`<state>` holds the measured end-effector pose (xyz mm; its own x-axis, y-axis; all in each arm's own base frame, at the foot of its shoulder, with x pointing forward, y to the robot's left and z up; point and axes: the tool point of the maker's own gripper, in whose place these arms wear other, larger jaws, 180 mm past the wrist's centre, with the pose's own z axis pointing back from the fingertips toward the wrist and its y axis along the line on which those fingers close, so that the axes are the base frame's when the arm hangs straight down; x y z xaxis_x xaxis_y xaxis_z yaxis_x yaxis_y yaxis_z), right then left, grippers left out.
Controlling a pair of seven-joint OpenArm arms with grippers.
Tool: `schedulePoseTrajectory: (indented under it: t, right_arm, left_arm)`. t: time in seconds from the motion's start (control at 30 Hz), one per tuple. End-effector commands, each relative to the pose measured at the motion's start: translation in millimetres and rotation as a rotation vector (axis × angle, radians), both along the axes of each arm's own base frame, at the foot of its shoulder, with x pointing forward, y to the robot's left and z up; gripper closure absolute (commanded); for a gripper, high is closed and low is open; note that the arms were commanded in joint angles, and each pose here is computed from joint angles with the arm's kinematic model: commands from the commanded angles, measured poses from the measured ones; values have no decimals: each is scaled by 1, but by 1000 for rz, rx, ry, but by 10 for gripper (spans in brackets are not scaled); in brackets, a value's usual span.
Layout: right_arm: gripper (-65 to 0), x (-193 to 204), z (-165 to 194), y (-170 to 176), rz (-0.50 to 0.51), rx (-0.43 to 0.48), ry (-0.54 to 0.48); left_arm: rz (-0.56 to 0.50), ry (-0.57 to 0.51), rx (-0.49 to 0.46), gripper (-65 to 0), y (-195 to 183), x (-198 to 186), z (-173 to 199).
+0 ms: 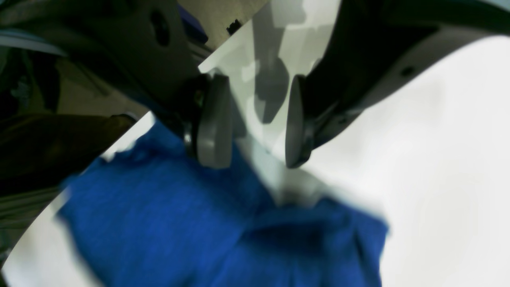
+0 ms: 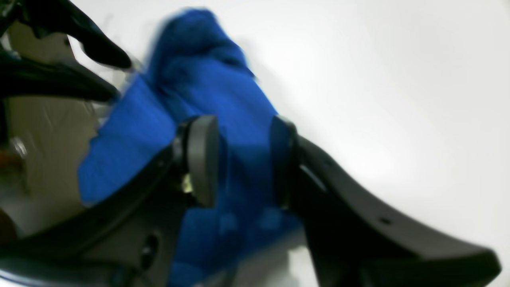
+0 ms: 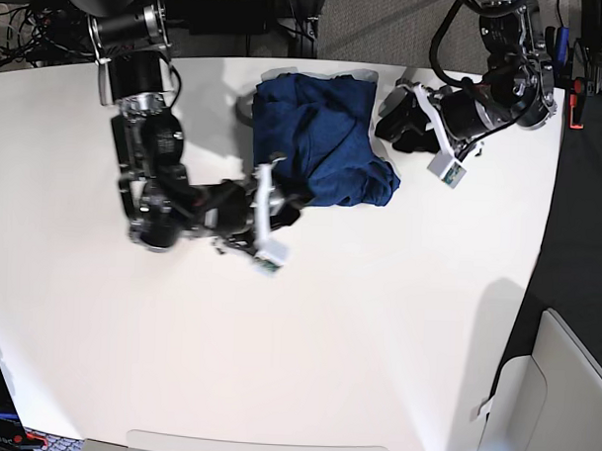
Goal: Fold the T-shirt properly
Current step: 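Tuck and press the folded bundle edges with the right gripper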
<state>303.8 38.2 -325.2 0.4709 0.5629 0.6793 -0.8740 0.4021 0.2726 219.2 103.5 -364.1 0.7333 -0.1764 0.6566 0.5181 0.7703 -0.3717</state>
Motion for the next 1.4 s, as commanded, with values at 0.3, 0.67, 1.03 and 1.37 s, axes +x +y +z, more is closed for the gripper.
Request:
schedulePoseTrajectory:
  t: [0.3,0.67,1.03,1.37]
  right_arm:
    - [-167,-51,0,57,321,-42,-25]
    - [-167,-63,49,92,345,246,69]
    - [-166,37,65,-1,30,132,-101]
    - [-165,24,22,-48,-23,-52,-91]
  left_arm:
    - [54,-43,-13,-209,17,5,10]
    - [102,-43,3,-209,33,5,10]
    - [18,-137,22,-146,8,-5,42]
    - [-152,-198,-84,-105,-55,-10,58]
